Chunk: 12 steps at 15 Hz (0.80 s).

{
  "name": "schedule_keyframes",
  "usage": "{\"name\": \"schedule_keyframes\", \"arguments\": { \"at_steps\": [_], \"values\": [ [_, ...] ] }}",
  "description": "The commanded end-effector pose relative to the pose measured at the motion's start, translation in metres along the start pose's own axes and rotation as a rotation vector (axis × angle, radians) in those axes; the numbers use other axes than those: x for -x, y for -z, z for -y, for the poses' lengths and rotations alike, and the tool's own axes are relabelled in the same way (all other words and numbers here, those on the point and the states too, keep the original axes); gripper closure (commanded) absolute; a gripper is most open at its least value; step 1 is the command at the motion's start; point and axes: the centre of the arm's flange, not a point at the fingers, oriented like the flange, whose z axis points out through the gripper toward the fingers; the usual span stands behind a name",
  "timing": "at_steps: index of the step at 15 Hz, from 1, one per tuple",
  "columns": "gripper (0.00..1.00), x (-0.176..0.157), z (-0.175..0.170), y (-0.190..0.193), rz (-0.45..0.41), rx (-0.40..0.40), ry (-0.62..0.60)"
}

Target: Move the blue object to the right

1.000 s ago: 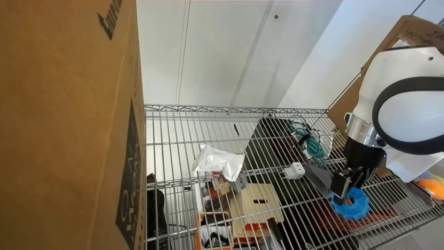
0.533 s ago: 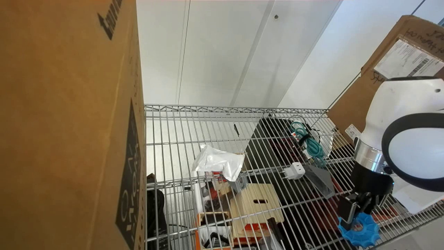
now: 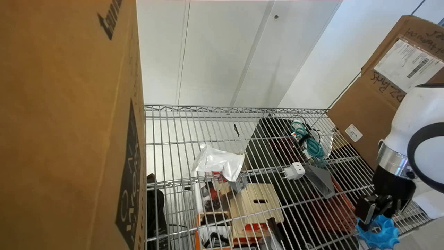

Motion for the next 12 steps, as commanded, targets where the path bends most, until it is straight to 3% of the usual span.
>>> {"name": "schedule_keyframes", "arguments": {
  "at_steps": [1,12],
  "values": [
    [0.55,-0.001,-0.011,0.015,-0.038,0.019,-0.026],
    [0.55,-0.021,-0.043,0.032,-0.074,0.044,-0.065]
  ]
}}
